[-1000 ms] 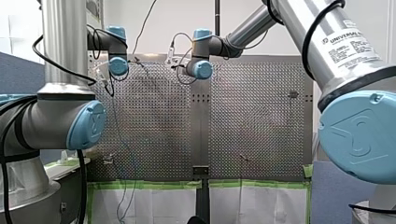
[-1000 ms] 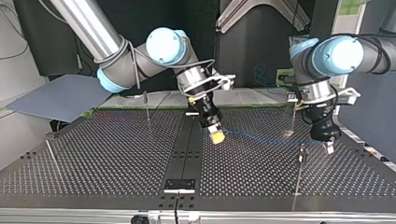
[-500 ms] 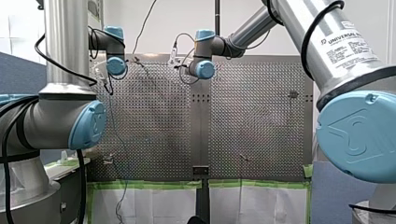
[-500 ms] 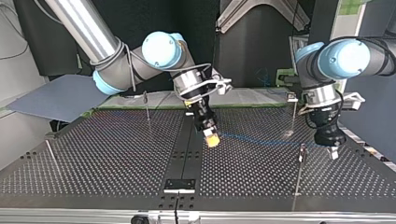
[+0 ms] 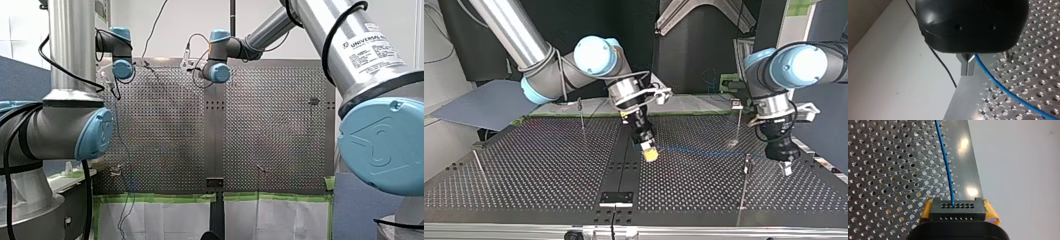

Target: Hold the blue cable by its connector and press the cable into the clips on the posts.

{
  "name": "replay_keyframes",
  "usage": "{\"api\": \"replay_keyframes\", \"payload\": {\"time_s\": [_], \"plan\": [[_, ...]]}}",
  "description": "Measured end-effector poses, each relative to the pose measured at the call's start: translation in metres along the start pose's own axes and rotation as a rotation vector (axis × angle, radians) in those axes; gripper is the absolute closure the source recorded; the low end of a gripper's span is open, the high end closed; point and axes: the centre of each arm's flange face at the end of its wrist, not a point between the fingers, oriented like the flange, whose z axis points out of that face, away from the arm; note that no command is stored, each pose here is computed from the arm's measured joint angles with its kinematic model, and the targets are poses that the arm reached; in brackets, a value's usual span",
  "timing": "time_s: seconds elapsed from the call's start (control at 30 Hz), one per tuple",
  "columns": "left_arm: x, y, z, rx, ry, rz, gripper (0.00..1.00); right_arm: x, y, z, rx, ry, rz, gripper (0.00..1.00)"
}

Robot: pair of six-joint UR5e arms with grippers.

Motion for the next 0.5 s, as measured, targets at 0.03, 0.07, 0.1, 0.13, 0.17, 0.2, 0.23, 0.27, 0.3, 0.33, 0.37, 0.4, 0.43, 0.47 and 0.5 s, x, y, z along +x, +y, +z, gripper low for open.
{"api": "replay_keyframes", "payload": {"time_s": [0.03, 0.07, 0.1, 0.13, 0.17, 0.2, 0.23, 0.27, 0.3, 0.33, 0.37, 0.4, 0.43, 0.47, 0.5], "plan": [[-0.001, 0.0, 0.001, 0.001, -0.002, -0.003, 0.98, 0.0, 0.002, 0.001, -0.001, 0.001, 0.0, 1.0], [-0.003, -0.001, 0.002, 0.004, -0.005, -0.008, 0.98, 0.001, 0.003, 0.001, -0.002, 0.002, 0.0, 1.0], [-0.004, -0.002, 0.003, 0.006, -0.008, -0.012, 0.98, 0.001, 0.004, 0.002, -0.003, 0.003, 0.0, 1.0], [-0.005, -0.002, 0.005, 0.008, -0.01, -0.016, 0.98, 0.001, 0.006, 0.003, -0.004, 0.005, 0.0, 1.0], [-0.007, -0.003, 0.007, 0.011, -0.015, -0.022, 0.98, 0.002, 0.007, 0.004, -0.004, 0.007, 0.001, 1.0], [-0.008, -0.004, 0.008, 0.013, -0.018, -0.028, 0.98, 0.003, 0.007, 0.005, -0.004, 0.01, 0.001, 1.0], [-0.009, -0.005, 0.01, 0.015, -0.019, -0.032, 0.98, 0.005, 0.008, 0.007, -0.003, 0.014, 0.002, 1.0], [-0.009, -0.006, 0.013, 0.016, -0.018, -0.036, 0.98, 0.006, 0.009, 0.009, -0.003, 0.018, 0.003, 1.0], [-0.009, -0.006, 0.015, 0.017, -0.015, -0.038, 0.98, 0.008, 0.009, 0.011, -0.003, 0.021, 0.004, 1.0], [-0.009, -0.007, 0.018, 0.018, -0.011, -0.038, 0.98, 0.009, 0.009, 0.013, -0.002, 0.023, 0.006, 1.0], [-0.007, -0.007, 0.02, 0.02, -0.003, -0.036, 0.98, 0.009, 0.01, 0.014, -0.002, 0.022, 0.008, 1.0], [-0.006, -0.007, 0.023, 0.021, 0.004, -0.034, 0.98, 0.009, 0.01, 0.015, -0.002, 0.02, 0.009, 1.0], [-0.004, -0.007, 0.025, 0.021, 0.011, -0.032, 0.98, 0.007, 0.01, 0.018, -0.002, 0.015, 0.011, 1.0], [-0.002, -0.007, 0.028, 0.02, 0.021, -0.029, 0.98, 0.006, 0.01, 0.019, -0.002, 0.011, 0.011, 1.0], [0.0, -0.006, 0.03, 0.017, 0.029, -0.027, 0.98, 0.005, 0.011, 0.02, -0.002, 0.006, 0.012, 1.0]]}}
